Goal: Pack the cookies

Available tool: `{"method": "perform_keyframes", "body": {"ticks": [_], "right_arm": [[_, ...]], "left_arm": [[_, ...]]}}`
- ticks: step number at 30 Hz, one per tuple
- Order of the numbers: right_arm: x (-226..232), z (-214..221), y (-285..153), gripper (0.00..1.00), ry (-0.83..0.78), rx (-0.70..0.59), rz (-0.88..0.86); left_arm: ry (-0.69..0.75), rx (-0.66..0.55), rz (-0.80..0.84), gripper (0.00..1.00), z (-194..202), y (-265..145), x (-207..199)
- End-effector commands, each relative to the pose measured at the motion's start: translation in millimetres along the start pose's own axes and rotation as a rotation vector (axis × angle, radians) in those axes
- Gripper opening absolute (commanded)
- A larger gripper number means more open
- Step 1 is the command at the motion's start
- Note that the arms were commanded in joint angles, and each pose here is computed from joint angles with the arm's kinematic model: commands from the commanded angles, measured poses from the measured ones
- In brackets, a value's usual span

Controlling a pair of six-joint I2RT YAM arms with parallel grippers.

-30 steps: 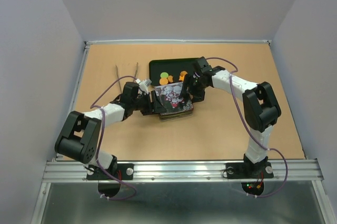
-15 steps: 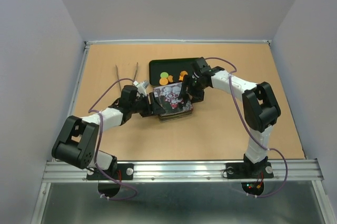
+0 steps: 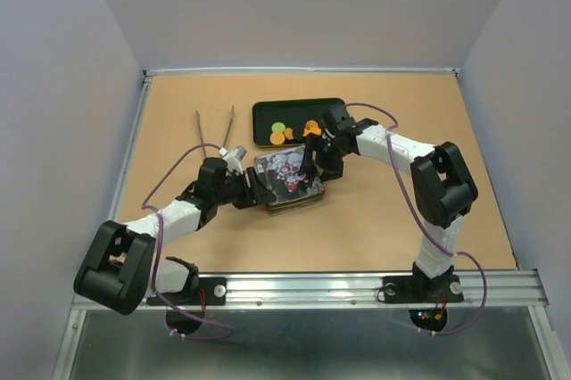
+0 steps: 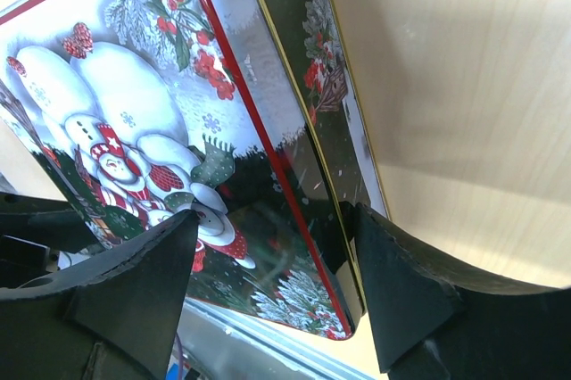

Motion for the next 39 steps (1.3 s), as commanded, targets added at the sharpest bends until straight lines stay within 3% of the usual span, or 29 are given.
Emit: {"method": "perform_keyframes", "body": {"ticks": [1,4,6,7,10,19,22,23,28,31,32,35,39], "right_arm": [[3,37,14,0.75,0.0,0.129,0.023],[4,36,12,0.76,-0.001,0.121,0.022],[5,36,10,0.76,-0.002,0.112,0.022],[4,35,10,0.76,-0.005,0.109,0.023],[5,36,7,0.77,-0.008,0.102,0.024],[5,35,3,0.78,-0.013,0.081,0.03],[6,35,1,0.78,-0.017,0.072,0.03],[5,35,1,0.78,-0.017,0.072,0.032],[4,36,-1,0.79,-0.019,0.059,0.042],[5,36,-1,0.79,-0.022,0.06,0.039],[6,35,-1,0.79,-0.026,0.06,0.037],[7,33,-3,0.79,-0.03,0.052,0.032],[11,30,-8,0.8,-0.045,0.032,0.019]], "left_arm": [[0.071,-0.007,0.074,0.03,1,-8,-20],[0.087,-0.028,0.067,0.34,-4,-14,-27],[0.088,-0.033,0.047,0.44,-5,-17,-28],[0.096,-0.043,0.05,0.66,-7,-19,-32],[0.102,-0.06,0.043,0.99,-10,-24,-36],[0.109,-0.127,-0.044,0.99,-24,-46,-54],[0.114,-0.139,-0.107,0.91,-27,-57,-57],[0.129,-0.151,-0.102,0.83,-32,-61,-63],[0.146,-0.127,-0.121,0.64,-31,-71,-69],[0.144,-0.11,-0.134,0.48,-29,-75,-69],[0.141,-0.101,-0.13,0.37,-27,-76,-69],[0.14,-0.096,-0.124,0.19,-25,-78,-70],[0.136,-0.094,-0.122,0.01,-25,-77,-70]]}}
Point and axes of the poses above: each gripper's point midway between its finger pads, its own y axis out along the fingers, its own x axis along the line the jaws close on, z = x × y, the point moved 9 cm from there along -y, back along the fingers, and after that the axes turned 6 degrees about -y, right-handed, at the moved point
